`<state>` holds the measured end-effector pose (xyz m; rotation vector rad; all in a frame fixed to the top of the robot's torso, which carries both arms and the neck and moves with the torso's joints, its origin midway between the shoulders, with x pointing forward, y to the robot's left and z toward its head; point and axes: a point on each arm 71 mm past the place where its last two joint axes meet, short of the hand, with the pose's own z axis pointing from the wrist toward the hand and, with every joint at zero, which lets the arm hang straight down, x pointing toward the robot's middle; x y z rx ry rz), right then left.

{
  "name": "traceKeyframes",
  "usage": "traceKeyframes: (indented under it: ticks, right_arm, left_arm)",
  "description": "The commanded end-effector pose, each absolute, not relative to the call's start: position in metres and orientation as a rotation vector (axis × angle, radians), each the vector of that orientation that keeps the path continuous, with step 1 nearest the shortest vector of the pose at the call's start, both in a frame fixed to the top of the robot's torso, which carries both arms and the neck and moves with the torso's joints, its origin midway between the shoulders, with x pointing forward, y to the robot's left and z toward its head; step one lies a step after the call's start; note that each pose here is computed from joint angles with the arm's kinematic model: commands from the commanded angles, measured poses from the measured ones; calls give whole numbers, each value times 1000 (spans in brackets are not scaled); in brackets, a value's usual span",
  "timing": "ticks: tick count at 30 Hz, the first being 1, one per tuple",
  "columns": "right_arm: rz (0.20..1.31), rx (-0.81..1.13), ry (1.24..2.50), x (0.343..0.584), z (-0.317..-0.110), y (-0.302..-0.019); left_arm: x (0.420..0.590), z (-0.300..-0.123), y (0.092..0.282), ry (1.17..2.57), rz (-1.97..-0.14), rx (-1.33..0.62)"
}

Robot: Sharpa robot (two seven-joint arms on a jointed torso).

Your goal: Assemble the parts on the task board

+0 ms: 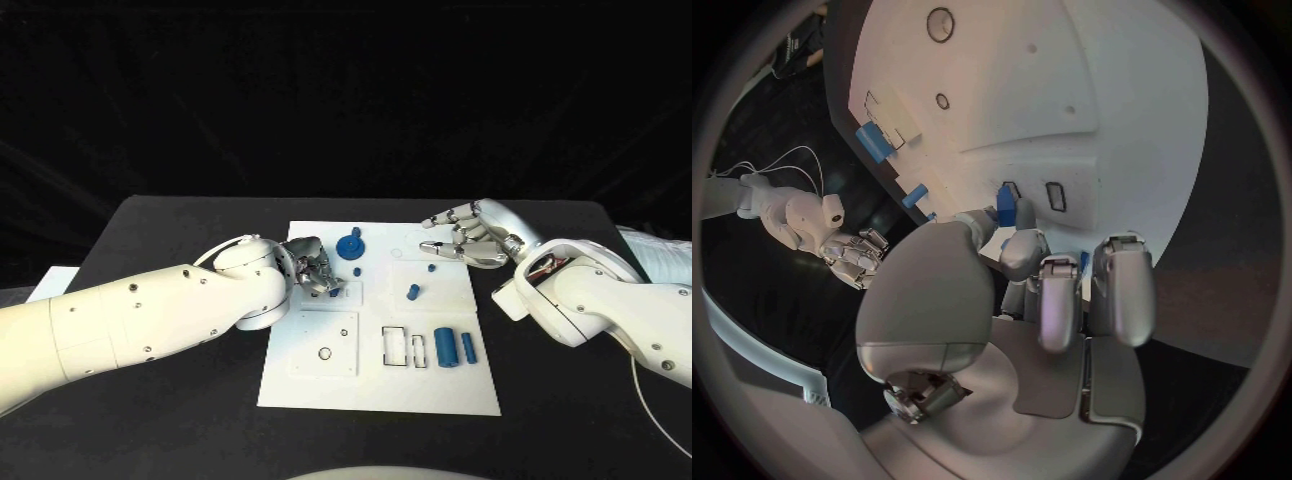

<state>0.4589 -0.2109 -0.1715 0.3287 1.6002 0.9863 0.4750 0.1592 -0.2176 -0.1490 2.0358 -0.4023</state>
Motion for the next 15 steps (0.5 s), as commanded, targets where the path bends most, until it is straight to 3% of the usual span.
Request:
traceKeyframes:
  ticks: [1, 15]
  right_arm:
    - [1000, 313, 1612, 458, -173, -209]
    - [1005, 313, 1614, 458, -174, -208]
  left_arm:
    - [472, -224, 160, 2076, -382, -119]
    - [473, -222, 162, 2047, -374, -105]
